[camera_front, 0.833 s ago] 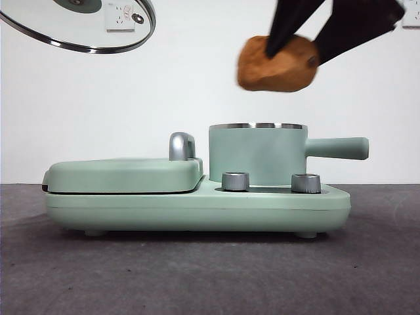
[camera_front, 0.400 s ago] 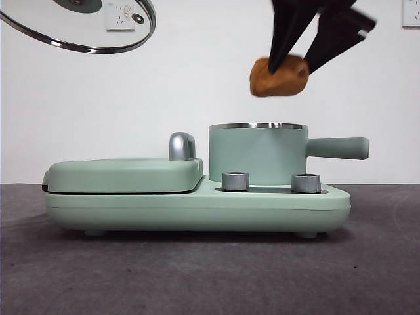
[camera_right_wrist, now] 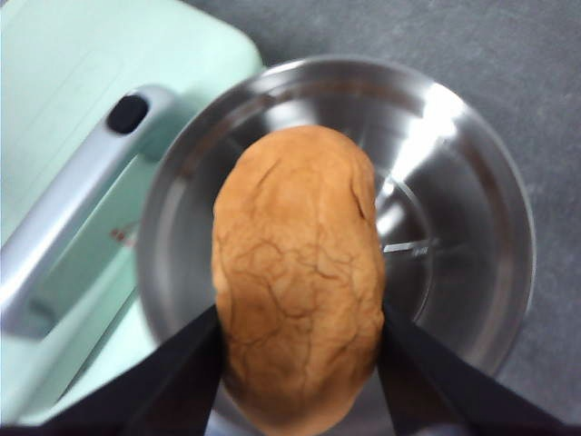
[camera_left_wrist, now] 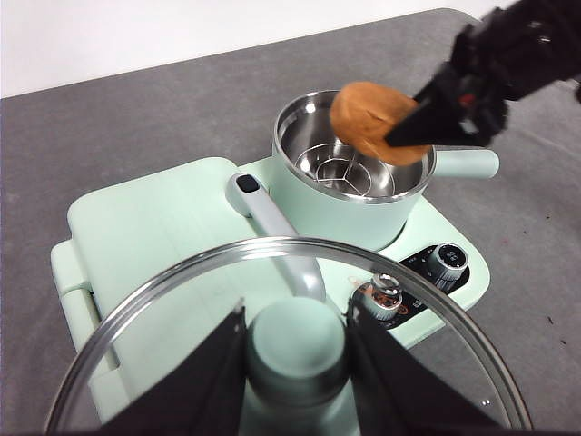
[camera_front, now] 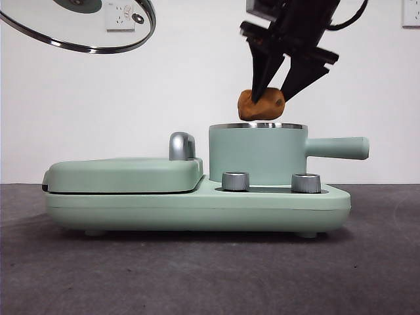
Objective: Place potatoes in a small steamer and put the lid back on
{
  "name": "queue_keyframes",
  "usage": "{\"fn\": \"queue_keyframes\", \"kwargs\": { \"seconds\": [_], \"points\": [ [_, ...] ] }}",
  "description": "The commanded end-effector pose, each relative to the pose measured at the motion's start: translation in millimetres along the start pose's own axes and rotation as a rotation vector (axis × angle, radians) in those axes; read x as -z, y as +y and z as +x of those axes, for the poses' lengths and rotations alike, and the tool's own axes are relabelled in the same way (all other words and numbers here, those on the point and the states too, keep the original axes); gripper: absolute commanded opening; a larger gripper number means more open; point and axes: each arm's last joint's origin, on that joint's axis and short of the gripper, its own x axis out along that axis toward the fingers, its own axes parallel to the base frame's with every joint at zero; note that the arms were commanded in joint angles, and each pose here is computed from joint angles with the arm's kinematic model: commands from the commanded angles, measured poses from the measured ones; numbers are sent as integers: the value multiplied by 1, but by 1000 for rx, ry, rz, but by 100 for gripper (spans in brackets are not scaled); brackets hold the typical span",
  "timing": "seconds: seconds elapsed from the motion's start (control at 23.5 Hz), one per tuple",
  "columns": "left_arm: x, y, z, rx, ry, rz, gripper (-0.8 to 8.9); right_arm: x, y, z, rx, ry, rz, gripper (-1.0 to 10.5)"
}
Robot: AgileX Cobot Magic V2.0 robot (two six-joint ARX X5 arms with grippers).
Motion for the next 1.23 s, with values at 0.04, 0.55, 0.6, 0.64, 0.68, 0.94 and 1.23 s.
{"fn": "queue_keyframes", "kwargs": {
  "seconds": [0.04, 0.55, 0.6, 0.64, 0.68, 0.94, 1.23],
  "points": [
    [-8, -2, -3, 6, -52, 1, 10, -7, -3, 15, -5, 14, -8, 213],
    [-8, -1, -3, 6, -52, 1, 10, 0, -12, 55, -3, 97, 1, 214],
    [-8, -2, -3, 6, -52, 1, 10, 0, -12, 59, 7, 104, -1, 214],
    [-8, -2, -3, 6, -52, 2, 10, 1, -13, 60, 13, 110, -5, 215],
    [-8, -2, -3, 6, -52, 2, 10, 2, -13, 62, 12, 113, -12, 219],
    [-9, -2, -3, 6, -52, 2, 10, -6, -9, 43, -21, 51, -26, 344],
    [-8, -1, -3, 6, -51, 2, 10, 13, 11, -46, -10, -144, -55, 326]
  ]
}}
